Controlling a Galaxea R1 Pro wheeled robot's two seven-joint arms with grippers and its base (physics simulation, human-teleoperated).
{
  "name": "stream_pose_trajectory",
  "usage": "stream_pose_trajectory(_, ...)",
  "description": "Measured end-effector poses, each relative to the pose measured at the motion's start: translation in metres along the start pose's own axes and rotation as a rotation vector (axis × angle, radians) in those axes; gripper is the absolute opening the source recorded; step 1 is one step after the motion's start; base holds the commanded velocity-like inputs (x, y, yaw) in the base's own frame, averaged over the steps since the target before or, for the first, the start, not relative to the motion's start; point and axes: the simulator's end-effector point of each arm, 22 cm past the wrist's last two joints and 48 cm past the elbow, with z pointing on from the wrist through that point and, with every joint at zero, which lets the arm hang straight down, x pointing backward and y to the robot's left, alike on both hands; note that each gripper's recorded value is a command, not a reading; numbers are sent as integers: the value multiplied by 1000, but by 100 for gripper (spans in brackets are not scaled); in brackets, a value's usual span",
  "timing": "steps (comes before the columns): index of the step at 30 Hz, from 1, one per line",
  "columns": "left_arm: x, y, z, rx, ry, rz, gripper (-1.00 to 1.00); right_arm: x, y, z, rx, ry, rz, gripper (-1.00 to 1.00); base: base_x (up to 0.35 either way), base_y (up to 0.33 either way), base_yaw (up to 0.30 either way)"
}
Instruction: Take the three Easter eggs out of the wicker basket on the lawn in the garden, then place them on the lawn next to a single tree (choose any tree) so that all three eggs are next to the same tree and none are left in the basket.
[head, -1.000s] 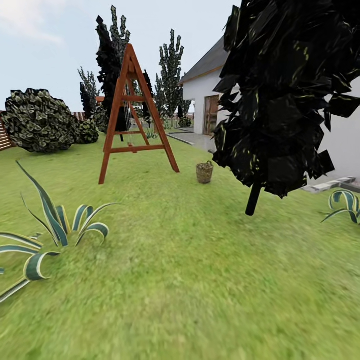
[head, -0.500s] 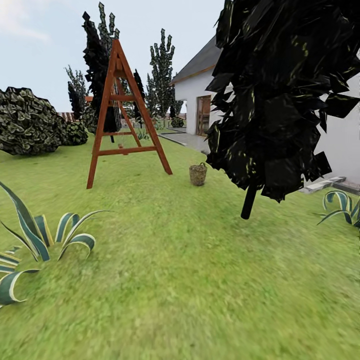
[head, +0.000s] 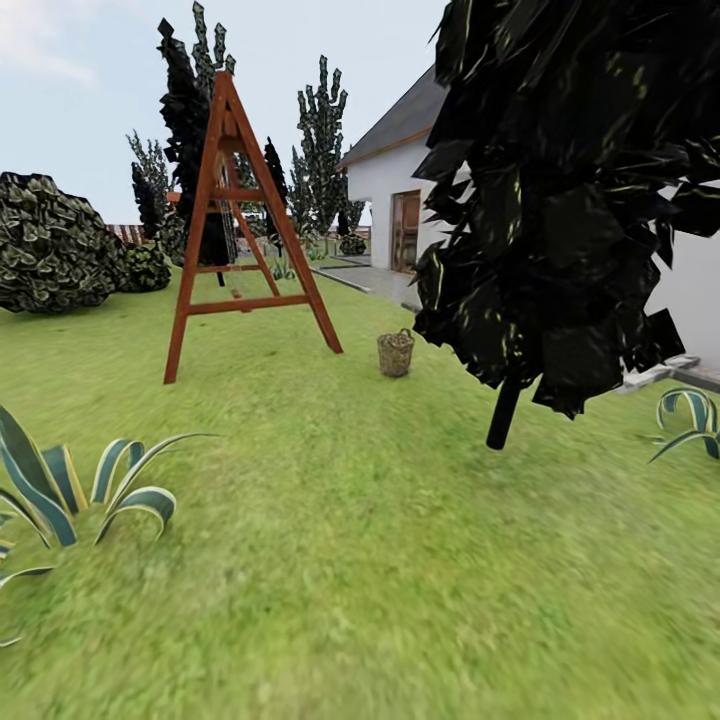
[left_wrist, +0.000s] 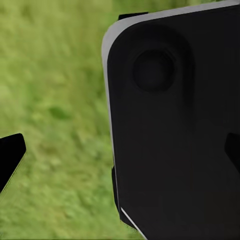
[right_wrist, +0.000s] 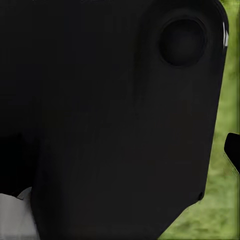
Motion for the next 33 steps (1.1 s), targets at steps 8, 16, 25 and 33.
stream_pose_trajectory(8,0,0,0,-1,0,0,100,-1,1,0,-1,-3,0,100,338,0,0)
stream_pose_trajectory(16,0,0,0,0,0,0,100,-1,2,0,-4,-3,-3,100,338,0,0)
stream_pose_trajectory(25,0,0,0,0,0,0,100,0,2,0,-5,-1,-3,100,338,0,13)
stream_pose_trajectory(33,0,0,0,0,0,0,100,0,2,0,-5,-1,-3,100,338,0,100)
